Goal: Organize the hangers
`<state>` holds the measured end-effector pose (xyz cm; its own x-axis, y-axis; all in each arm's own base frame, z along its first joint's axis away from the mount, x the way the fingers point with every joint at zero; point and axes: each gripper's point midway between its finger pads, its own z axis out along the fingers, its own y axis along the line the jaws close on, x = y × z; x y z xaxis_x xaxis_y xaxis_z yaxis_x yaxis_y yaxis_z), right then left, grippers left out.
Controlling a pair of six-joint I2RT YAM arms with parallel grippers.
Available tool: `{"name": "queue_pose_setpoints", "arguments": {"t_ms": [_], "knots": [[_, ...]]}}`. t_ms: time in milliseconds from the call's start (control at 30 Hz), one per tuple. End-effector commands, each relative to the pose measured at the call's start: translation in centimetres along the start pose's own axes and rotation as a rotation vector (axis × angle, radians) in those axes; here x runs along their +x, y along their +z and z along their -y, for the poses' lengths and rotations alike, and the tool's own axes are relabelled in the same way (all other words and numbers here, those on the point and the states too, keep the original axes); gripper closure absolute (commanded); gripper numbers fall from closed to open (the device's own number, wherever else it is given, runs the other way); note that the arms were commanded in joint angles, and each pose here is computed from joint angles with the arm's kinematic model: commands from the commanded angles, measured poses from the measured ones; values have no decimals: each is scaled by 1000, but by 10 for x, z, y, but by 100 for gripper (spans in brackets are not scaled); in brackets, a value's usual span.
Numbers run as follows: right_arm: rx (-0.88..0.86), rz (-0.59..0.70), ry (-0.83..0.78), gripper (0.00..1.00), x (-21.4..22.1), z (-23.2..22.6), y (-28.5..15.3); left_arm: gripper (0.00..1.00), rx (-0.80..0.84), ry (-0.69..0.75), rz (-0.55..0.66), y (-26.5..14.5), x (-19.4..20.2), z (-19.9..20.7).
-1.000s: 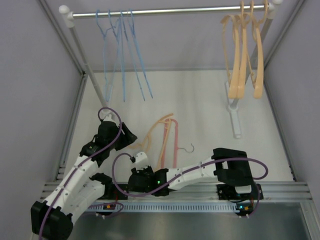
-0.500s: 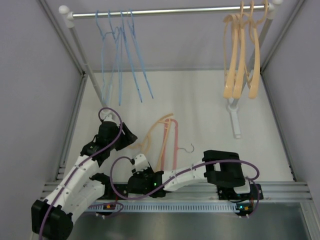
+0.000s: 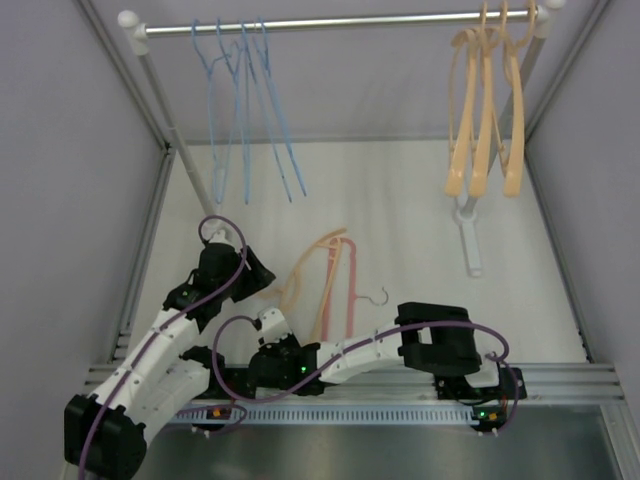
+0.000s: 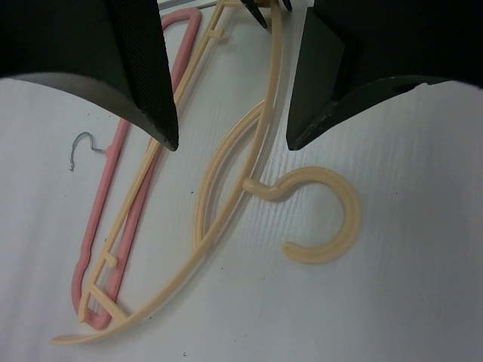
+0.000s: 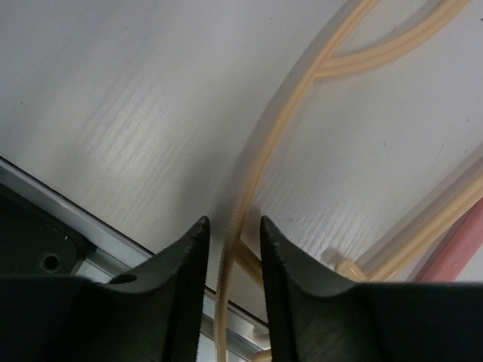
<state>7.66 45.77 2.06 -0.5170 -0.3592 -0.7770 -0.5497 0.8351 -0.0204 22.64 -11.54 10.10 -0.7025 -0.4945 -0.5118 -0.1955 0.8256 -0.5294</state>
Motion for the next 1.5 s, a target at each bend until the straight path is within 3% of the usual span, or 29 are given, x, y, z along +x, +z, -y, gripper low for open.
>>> {"name": "queue_pose_setpoints", "arguments": {"t_ms": [0, 233, 1467], "knots": [[-18, 10, 15, 74, -2, -9, 8, 36, 27, -8, 45, 2, -11, 6], [-19, 0, 35, 100, 2, -4, 4, 36, 32, -10, 44, 1, -11, 8], [-88, 102, 259, 100, -42, 63, -103, 36, 104, -20, 115, -20, -36, 33]]}}
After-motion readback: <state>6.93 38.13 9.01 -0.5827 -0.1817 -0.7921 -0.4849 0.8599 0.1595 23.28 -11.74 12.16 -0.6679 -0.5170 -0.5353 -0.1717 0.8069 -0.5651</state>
